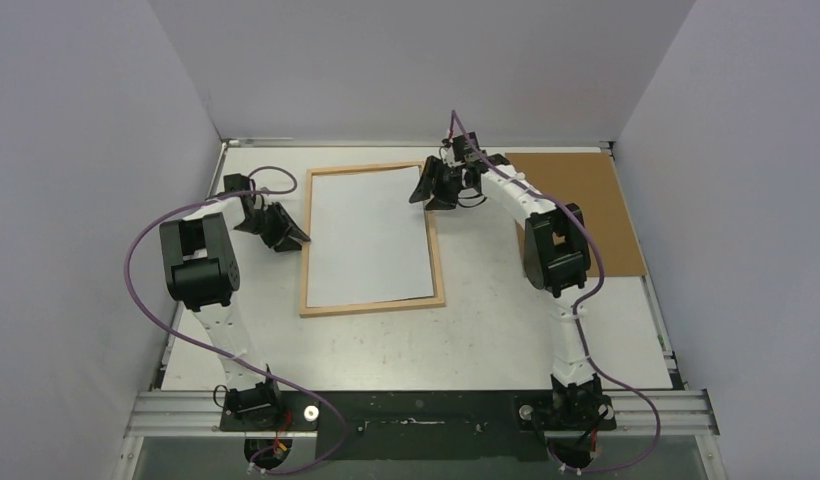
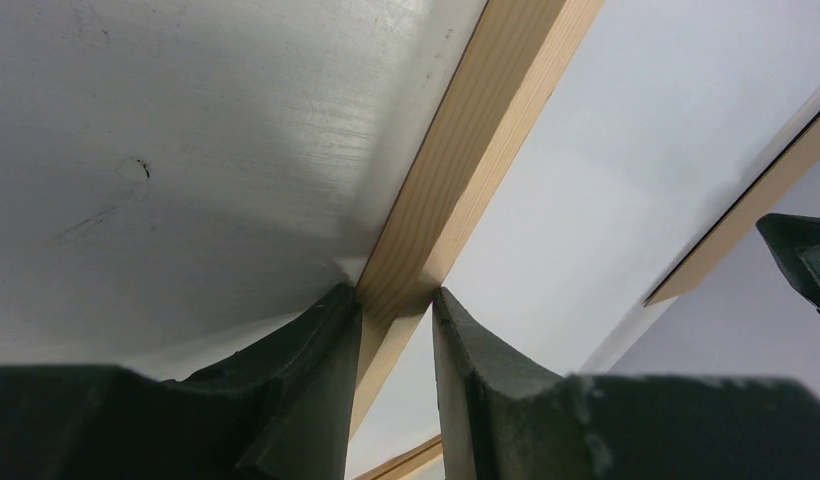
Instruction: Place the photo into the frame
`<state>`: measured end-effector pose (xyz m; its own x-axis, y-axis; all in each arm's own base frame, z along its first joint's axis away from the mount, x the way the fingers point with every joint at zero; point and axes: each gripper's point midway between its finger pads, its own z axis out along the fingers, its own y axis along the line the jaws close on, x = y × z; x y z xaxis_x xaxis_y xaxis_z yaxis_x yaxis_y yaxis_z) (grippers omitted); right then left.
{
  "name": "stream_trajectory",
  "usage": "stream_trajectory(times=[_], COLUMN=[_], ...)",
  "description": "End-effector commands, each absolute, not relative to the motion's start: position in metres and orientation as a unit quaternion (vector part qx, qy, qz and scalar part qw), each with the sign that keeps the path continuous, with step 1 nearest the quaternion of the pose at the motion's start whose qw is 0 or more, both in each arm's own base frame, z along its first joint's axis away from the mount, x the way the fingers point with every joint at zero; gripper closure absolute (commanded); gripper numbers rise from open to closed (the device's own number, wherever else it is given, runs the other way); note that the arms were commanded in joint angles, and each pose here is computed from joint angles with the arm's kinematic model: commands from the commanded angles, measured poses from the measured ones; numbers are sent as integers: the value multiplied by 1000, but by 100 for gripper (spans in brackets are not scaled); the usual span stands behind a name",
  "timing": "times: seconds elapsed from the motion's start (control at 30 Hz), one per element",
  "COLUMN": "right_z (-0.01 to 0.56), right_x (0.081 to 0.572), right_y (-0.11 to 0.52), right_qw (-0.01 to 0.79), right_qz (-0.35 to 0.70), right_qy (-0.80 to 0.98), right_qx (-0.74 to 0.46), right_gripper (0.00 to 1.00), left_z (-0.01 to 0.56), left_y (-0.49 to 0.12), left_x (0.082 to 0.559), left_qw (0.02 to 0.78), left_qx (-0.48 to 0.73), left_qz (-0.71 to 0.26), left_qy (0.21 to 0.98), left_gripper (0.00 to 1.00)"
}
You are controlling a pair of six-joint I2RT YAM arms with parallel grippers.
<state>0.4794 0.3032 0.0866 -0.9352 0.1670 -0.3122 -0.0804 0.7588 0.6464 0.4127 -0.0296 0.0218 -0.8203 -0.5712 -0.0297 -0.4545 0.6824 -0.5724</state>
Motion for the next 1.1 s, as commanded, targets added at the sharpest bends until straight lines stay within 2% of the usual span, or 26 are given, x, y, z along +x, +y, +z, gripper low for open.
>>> stream_trajectory(times=[0.0, 0.3, 0.43, 0.57, 0.87, 1.07], right_z=[132, 164, 164, 162, 150, 137], right_x=[491, 511, 510, 505, 502, 507], right_y=[281, 207, 183, 185, 209, 234], right_qw=[246, 327, 329, 325, 316, 315], right_qz=[326, 233, 202, 197, 204, 193], right_qy=[912, 914, 921, 924, 926, 929], right_qx=[25, 62, 61, 37, 11, -18], right_gripper=[50, 50, 49, 45, 40, 33], left_z=[28, 52, 67, 75, 68, 55], left_y=[-27, -22, -25, -24, -21, -26], left_x=[418, 422, 429, 434, 462, 461], left_qw=[110, 121, 137, 147, 175, 172], left_qx=[-270, -227, -213, -209, -210, -219], left_qz=[-273, -267, -281, -281, -274, -262], left_qy=[917, 929, 926, 925, 922, 924], left_gripper=[69, 63, 55, 50, 49, 47])
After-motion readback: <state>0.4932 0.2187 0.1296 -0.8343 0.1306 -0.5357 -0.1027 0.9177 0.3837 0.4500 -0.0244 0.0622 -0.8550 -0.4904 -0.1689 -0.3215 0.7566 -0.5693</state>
